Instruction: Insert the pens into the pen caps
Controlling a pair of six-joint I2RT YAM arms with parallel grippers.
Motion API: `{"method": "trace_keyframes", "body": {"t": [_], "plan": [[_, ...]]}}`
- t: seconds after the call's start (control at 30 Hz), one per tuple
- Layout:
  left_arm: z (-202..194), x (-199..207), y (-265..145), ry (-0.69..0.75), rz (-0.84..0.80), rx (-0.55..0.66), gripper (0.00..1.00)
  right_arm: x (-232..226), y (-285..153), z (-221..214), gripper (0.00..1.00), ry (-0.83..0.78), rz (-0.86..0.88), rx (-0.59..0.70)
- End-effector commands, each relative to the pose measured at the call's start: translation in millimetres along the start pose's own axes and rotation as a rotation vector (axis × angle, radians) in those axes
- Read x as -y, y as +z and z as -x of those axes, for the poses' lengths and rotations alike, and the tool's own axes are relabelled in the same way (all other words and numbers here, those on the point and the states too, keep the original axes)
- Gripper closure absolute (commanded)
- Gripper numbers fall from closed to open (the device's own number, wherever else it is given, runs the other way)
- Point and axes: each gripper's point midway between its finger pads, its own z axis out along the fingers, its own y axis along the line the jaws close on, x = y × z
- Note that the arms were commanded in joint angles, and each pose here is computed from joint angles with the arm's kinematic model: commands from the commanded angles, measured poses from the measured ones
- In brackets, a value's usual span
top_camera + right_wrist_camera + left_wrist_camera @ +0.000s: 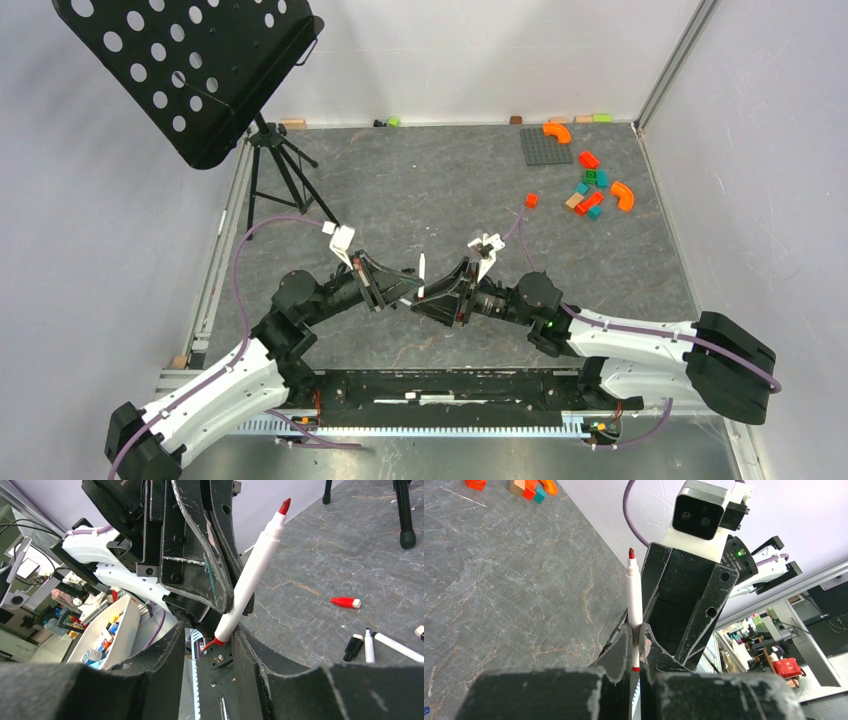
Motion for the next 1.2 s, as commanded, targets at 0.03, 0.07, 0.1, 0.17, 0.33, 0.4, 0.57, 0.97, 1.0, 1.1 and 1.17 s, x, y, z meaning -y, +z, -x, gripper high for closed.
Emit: {"method": "trace_keyframes", "body": {"t": [0.03, 0.07, 0.1, 0.17, 0.33, 0.4, 0.57, 0.97, 1.0, 1.1, 1.17], "plan": [[-0.8, 6.2, -1.8, -0.005, -0.033, 0.005, 0.98, -18.4, 11.2, 30.0, 0.57, -0.041, 0.046, 0.070], [-0.5, 6.6, -2.1, -0.005, -0.034, 0.006, 0.98, -17.3, 11.9, 30.3, 0.59, -0.043, 0.040, 0.068], [-0.8, 6.4, -2.3, -0.005, -0.034, 0.006, 0.98, -16.5, 12.7, 31.5, 0.60, -0.046, 0.035, 0.069], [-0.4, 7.0, -3.3, -0.001, -0.037, 0.010, 0.98, -14.3, 14.0, 31.6, 0.63, -0.047, 0.023, 0.068], [-1.5, 5.9, -5.0, 0.001, -0.036, 0.014, 0.98, -9.0, 16.1, 31.3, 0.72, -0.055, -0.003, 0.062], [-2.1, 5.1, -5.5, 0.002, -0.035, 0.015, 0.98, -8.1, 16.2, 32.2, 0.76, -0.059, -0.009, 0.065], [-3.3, 3.9, -7.2, 0.007, -0.035, 0.017, 0.98, -3.8, 17.4, 30.9, 1.00, -0.071, -0.031, 0.052], [17.7, -0.8, -15.7, 0.131, 0.083, 0.059, 0.28, 17.9, -0.7, -8.1, 1.00, -0.176, -0.125, -0.196], [18.6, -1.8, -15.9, 0.148, 0.099, 0.049, 0.29, 20.9, -4.4, -12.8, 1.00, -0.187, -0.139, -0.226], [20.6, -3.4, -13.2, 0.179, 0.128, 0.020, 0.33, 26.1, -14.9, -23.0, 1.00, -0.220, -0.163, -0.301], [19.0, -4.9, -9.4, 0.179, 0.131, 0.000, 0.37, 24.1, -19.2, -24.0, 1.00, -0.237, -0.155, -0.318]]}}
